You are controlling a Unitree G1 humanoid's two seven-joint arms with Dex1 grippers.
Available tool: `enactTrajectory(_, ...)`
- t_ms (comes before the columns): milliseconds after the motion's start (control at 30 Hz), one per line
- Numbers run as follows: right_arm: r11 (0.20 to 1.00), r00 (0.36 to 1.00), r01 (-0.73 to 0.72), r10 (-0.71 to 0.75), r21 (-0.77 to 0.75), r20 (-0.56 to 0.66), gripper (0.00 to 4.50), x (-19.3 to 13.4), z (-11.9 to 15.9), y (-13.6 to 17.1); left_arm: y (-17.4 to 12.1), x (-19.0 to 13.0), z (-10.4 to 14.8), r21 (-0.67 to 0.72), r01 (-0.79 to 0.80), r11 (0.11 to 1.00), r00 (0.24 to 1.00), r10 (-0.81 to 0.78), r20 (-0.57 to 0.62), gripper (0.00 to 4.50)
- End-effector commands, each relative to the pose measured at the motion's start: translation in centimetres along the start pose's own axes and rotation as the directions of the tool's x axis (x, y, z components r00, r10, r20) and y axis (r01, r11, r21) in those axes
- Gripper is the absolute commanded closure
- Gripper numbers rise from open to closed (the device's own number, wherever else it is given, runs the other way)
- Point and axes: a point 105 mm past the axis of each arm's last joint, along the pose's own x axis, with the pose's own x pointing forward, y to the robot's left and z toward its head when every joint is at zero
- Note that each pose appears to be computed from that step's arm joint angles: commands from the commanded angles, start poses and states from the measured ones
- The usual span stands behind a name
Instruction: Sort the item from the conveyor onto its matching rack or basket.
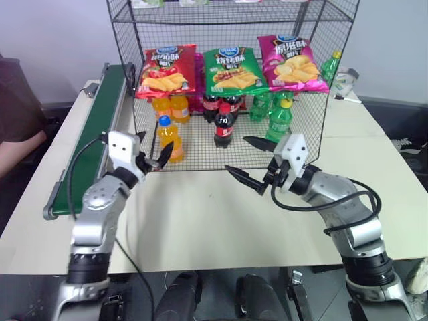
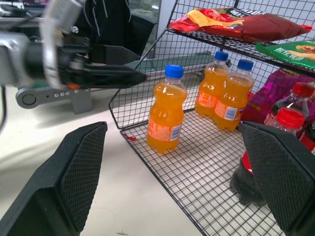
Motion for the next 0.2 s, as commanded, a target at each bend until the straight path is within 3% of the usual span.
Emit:
enactTrajectory(33,0.999,1.0,0.013,-0.013,-0.031,-0.002,0.0,-1.5,0.8,-1.5,1.3,-2.2,1.5,0.04,0.041,0.998,0.999,-0.04,-0.028,0.06)
enactTrajectory(200,1.0,0.999,0.01,-0.012,-0.026,-0.05,0.0,-2.8,0.2,-2.0,2.7,-3.6,1.7,0.058,0.029,0.998,0.997,-0.025,-0.067,0.06)
